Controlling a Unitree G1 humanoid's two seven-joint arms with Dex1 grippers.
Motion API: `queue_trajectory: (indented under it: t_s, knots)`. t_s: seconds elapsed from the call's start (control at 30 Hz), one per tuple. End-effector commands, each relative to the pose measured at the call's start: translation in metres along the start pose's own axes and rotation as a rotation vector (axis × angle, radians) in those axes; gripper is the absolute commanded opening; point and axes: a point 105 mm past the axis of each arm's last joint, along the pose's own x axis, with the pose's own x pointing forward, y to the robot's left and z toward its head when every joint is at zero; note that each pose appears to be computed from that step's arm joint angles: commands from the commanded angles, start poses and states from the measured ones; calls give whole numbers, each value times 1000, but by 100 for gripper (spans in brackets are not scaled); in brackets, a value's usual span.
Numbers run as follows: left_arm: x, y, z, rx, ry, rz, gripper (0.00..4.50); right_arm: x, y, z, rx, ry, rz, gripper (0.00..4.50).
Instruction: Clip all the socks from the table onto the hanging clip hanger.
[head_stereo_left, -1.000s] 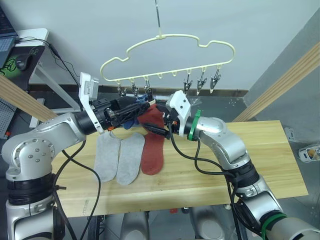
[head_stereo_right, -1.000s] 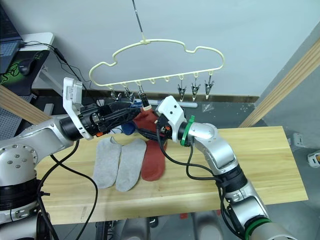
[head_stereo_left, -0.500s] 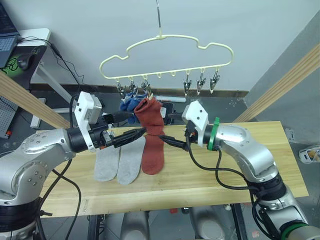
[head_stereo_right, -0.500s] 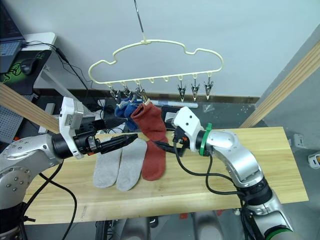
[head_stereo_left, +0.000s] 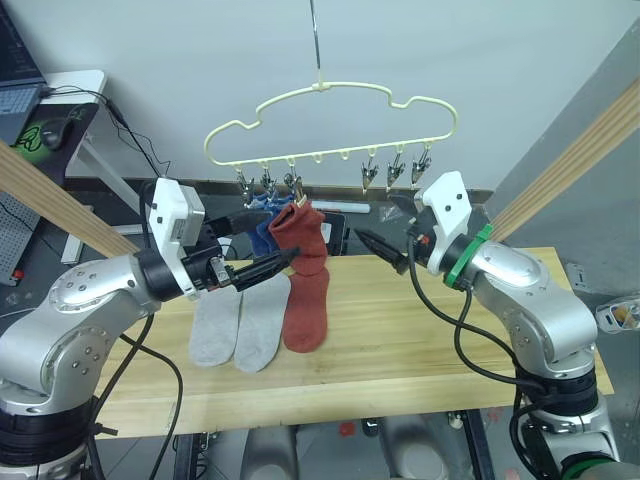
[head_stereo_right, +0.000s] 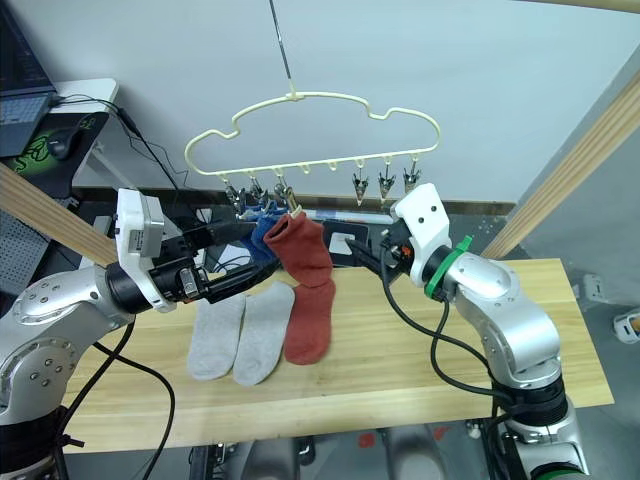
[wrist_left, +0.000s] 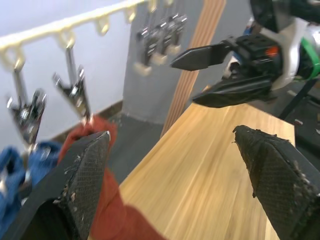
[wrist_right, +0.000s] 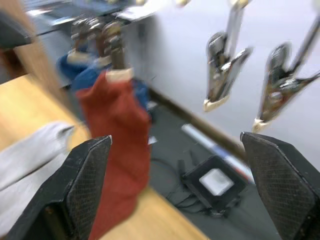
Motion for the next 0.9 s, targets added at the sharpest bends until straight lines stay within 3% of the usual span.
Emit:
queue_trajectory:
  t_s: [0.03, 0.07, 0.17, 0.27, 0.63, 0.9]
  knots:
    - [4, -6, 11, 78, -35, -22, 428, -5, 4, 8, -19, -49, -118, 433]
    - [4, -6, 11, 84, -36, -18, 428, -6, 5, 7, -11, -51, -137, 433]
    - [3, -7, 9, 98, -35, -12, 428, -7, 11, 4, 27, -57, -185, 376]
    - [2, -7, 8, 103, -33, 0, 428, -5, 21, 2, 51, -52, -171, 282]
    - [-5, -6, 9, 122, -23, 11, 428, 21, 30, 5, 112, -94, -201, 282]
    - [-8, -6, 18, 153, -93, 35, 428, 32, 27, 12, 126, -141, -259, 282]
